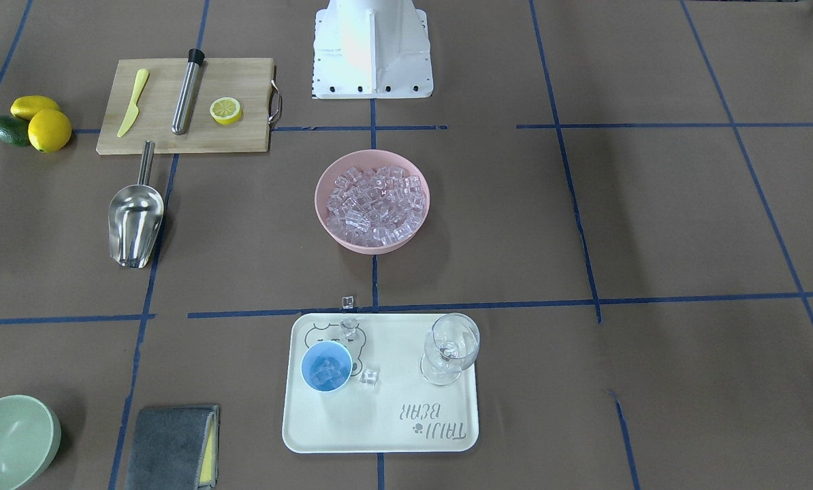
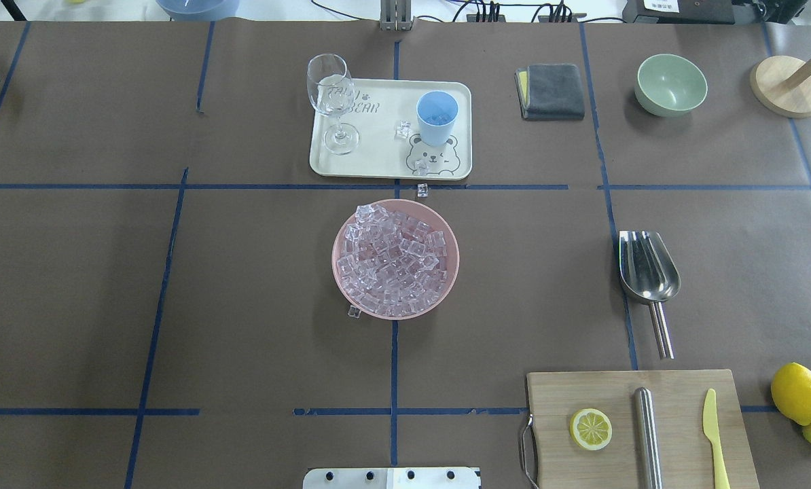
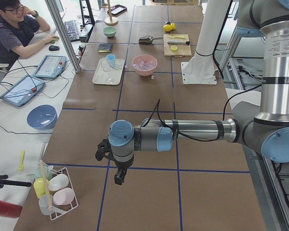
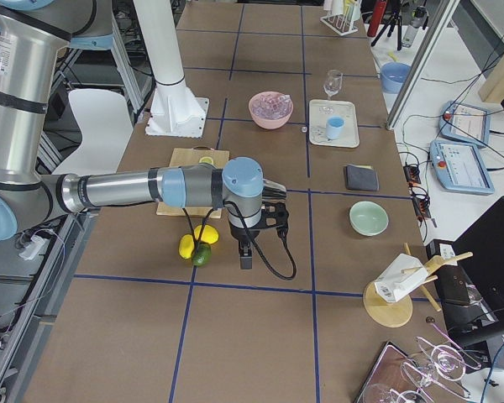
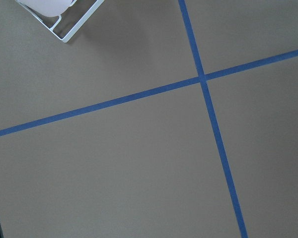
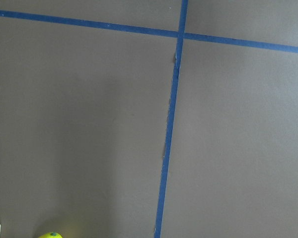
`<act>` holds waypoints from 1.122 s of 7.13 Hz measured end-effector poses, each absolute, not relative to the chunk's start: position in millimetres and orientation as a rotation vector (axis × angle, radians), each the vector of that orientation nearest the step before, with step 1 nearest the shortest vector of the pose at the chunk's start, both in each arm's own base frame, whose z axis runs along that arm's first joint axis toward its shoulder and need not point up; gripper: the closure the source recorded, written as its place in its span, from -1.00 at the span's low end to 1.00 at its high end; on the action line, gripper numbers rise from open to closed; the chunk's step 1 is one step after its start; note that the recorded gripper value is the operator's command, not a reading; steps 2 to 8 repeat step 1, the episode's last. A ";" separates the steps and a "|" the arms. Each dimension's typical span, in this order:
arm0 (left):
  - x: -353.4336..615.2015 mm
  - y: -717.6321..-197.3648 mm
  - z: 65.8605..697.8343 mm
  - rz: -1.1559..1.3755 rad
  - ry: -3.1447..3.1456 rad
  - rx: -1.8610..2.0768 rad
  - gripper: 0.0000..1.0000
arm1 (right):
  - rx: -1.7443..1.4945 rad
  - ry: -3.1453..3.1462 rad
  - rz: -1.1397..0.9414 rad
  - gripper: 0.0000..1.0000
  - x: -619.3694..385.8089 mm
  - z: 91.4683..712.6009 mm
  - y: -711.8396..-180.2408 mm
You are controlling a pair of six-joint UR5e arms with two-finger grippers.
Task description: Put ice in cup with scoop
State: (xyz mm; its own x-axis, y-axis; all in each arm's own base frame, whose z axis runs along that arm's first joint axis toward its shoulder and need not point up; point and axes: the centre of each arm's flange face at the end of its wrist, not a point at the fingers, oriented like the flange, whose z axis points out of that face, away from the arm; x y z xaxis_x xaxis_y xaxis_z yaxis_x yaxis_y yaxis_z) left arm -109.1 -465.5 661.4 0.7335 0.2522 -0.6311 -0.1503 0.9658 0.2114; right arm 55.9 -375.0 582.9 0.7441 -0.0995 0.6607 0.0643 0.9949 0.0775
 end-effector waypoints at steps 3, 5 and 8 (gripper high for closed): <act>-109.1 -465.0 662.0 0.222 0.714 0.149 -1.00 | 0.050 -0.727 -0.089 -1.00 55.9 583.4 -374.5; -109.1 -465.0 662.0 0.222 0.714 0.149 -1.00 | 0.050 -0.727 -0.089 -1.00 55.9 583.4 -374.5; -109.1 -465.0 662.0 0.222 0.714 0.149 -1.00 | 0.050 -0.727 -0.089 -1.00 55.9 583.4 -374.5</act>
